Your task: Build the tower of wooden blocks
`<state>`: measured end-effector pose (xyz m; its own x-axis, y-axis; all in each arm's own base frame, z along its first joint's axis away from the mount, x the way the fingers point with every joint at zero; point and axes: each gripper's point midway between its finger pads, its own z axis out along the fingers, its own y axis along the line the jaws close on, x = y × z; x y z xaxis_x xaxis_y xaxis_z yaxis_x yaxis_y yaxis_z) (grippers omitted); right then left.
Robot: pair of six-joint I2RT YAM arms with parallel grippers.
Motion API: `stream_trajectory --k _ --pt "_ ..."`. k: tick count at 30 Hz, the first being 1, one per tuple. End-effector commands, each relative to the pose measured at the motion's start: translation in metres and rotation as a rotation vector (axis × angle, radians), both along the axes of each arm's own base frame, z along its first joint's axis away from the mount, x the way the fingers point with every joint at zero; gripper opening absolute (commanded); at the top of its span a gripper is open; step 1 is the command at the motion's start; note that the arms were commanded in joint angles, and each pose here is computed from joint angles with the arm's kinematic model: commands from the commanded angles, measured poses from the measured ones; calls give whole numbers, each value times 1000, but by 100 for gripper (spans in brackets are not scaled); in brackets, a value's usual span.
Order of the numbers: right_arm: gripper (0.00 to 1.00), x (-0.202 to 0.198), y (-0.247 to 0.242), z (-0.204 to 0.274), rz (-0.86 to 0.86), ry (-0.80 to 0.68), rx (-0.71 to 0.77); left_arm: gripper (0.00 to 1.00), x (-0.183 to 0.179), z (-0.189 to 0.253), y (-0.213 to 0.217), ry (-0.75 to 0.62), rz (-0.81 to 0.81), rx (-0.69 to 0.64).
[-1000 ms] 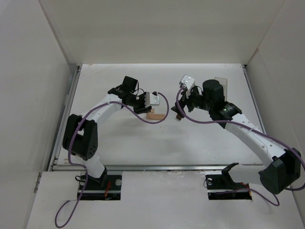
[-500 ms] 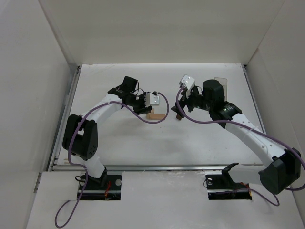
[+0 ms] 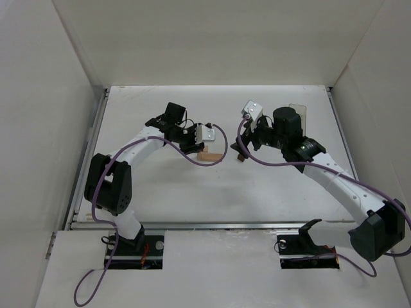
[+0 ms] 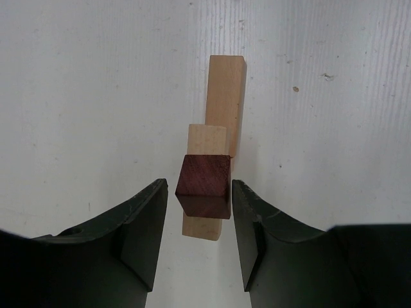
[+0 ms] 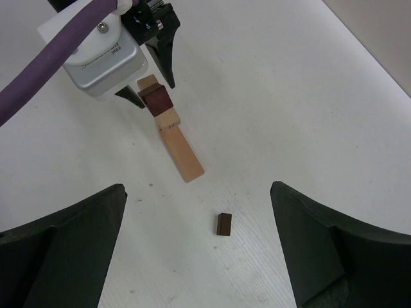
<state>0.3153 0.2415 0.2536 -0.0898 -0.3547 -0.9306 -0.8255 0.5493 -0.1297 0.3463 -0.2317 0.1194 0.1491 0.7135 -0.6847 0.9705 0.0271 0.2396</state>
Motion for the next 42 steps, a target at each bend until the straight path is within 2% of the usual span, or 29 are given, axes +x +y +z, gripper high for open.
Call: stream_trajectory --k 1,23,34,38,42 --pt "100 6 3 18 6 -53 37 42 2 2 -2 -4 3 -5" --pt "100 5 2 21 6 -53 37 42 9 7 -2 -29 20 -4" --pt "100 7 3 14 9 -34 18 42 -1 8 3 -14 -28 6" --pt "100 12 0 11 -21 5 24 49 -5 13 5 -9 -52 -3" --pt "100 29 -12 8 -147 45 54 56 -4 25 0 -22 -57 -32"
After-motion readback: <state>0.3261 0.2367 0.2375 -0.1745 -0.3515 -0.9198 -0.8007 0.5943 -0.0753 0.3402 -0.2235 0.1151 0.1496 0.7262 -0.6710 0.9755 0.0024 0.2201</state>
